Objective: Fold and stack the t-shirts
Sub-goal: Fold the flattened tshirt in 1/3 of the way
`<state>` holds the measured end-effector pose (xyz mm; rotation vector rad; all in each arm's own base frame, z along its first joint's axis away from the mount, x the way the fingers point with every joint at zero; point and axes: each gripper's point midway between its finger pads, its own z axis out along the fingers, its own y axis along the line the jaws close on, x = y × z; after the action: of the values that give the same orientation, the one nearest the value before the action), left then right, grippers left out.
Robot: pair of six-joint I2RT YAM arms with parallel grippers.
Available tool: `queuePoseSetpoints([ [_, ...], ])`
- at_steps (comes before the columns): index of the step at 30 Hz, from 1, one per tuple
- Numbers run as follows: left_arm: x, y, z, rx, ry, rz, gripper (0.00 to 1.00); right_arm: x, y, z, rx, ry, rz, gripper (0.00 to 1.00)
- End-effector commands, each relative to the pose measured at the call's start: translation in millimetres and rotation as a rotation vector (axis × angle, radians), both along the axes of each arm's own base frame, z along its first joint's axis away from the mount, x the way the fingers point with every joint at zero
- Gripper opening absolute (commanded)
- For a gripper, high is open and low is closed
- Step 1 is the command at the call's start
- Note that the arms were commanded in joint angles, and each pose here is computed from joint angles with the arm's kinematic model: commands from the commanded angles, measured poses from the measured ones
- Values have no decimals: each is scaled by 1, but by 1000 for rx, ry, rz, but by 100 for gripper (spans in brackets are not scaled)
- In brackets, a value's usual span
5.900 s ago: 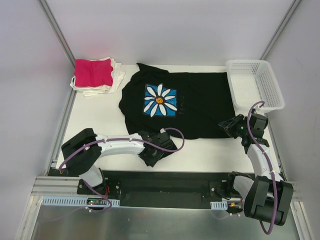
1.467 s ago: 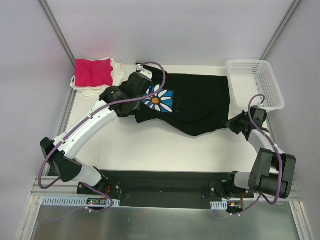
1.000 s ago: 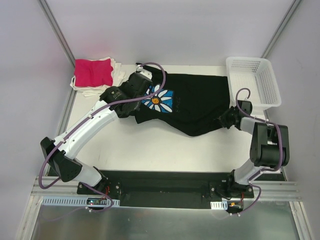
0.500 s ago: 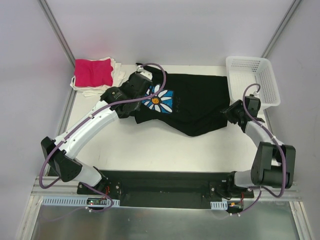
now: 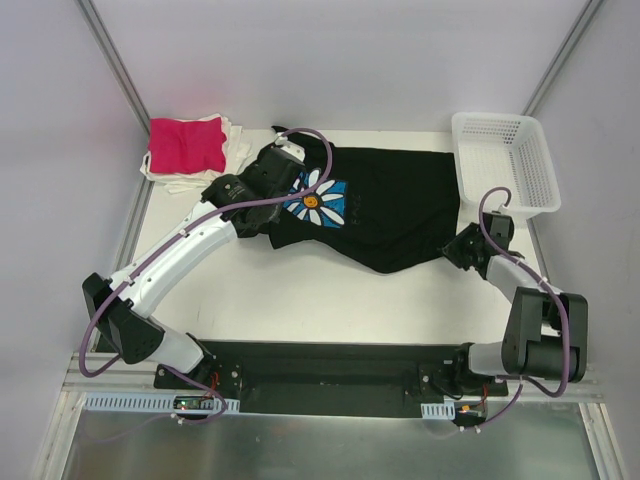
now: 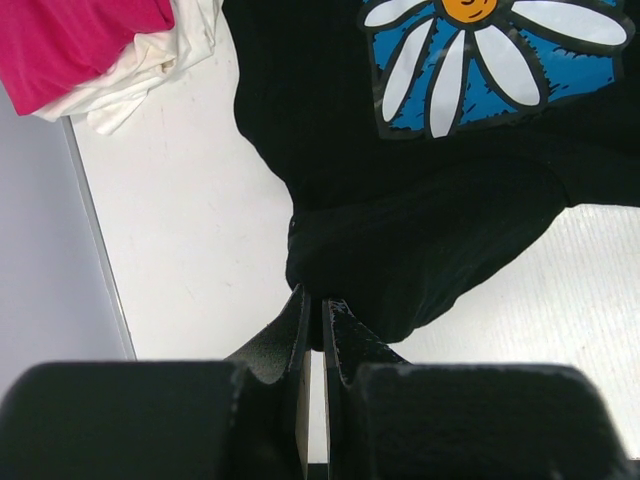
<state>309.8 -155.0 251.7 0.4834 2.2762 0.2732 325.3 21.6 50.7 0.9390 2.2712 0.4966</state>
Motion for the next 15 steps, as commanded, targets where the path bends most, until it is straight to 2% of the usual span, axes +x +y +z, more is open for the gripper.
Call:
queuePoseSetpoints([
  [1, 0, 3, 9, -22, -26, 1, 0, 7, -1, -3, 0, -19, 2, 24],
  [15, 1, 3, 8, -16, -26, 3, 0, 18, 3, -21, 36, -1, 0, 25],
])
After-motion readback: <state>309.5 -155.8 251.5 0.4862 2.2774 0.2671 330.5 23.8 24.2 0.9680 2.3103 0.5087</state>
